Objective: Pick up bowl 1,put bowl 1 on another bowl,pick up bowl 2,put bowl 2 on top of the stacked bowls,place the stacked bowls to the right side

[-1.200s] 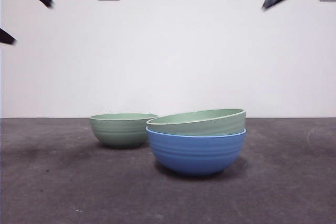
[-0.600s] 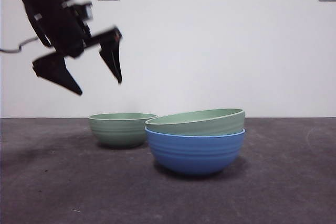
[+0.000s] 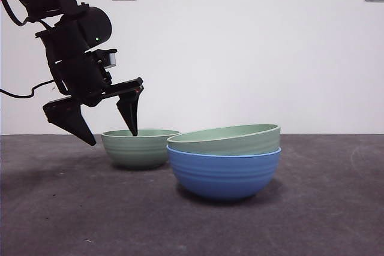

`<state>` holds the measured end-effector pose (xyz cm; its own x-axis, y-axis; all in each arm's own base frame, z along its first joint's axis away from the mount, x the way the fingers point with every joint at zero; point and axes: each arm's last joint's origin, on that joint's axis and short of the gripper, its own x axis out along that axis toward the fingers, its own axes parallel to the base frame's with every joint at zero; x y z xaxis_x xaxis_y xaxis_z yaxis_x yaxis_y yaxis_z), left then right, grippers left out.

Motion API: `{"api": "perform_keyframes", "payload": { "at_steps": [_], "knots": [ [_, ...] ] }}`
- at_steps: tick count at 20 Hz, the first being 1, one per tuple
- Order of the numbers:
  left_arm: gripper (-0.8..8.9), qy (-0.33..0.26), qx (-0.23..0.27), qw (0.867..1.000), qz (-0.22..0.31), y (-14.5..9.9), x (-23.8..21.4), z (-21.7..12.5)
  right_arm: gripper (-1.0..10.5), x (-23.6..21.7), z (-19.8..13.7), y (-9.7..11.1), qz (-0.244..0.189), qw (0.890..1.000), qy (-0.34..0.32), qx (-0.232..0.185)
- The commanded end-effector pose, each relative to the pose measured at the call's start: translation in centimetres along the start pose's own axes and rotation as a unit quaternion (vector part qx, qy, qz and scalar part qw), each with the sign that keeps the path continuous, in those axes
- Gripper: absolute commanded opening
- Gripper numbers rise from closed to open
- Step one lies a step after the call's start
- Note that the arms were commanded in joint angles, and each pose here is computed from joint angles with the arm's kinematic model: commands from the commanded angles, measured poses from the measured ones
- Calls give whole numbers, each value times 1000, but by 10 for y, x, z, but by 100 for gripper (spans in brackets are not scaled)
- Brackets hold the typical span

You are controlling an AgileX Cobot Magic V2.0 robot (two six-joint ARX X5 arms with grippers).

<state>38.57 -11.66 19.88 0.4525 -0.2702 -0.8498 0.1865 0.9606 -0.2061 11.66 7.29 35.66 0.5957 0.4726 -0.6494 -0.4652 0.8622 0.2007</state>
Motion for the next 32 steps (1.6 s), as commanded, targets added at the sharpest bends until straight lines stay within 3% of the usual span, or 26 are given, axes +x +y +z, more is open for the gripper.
{"api": "perform_keyframes", "payload": {
  "at_steps": [1,11,16,23,28,32],
  "knots": [
    [0,12,10,1000,2,0,2,-3,257,0,0,0,0,1000,-2,6],
    [-6,8,13,1000,2,0,-1,-1,257,0,0,0,0,1000,-1,10],
    [-6,-11,31,999,-3,-7,-39,11,257,0,0,0,-1,1000,-2,10],
    [-6,3,133,988,-73,-62,-111,-5,257,0,0,0,-1,1000,-2,10],
    [-6,15,207,975,-82,-116,-106,-27,257,0,-1,0,-1,1000,-1,10],
    [-7,31,240,968,-72,-139,-87,-38,257,0,-1,0,0,1000,-1,11]
  ]
}}
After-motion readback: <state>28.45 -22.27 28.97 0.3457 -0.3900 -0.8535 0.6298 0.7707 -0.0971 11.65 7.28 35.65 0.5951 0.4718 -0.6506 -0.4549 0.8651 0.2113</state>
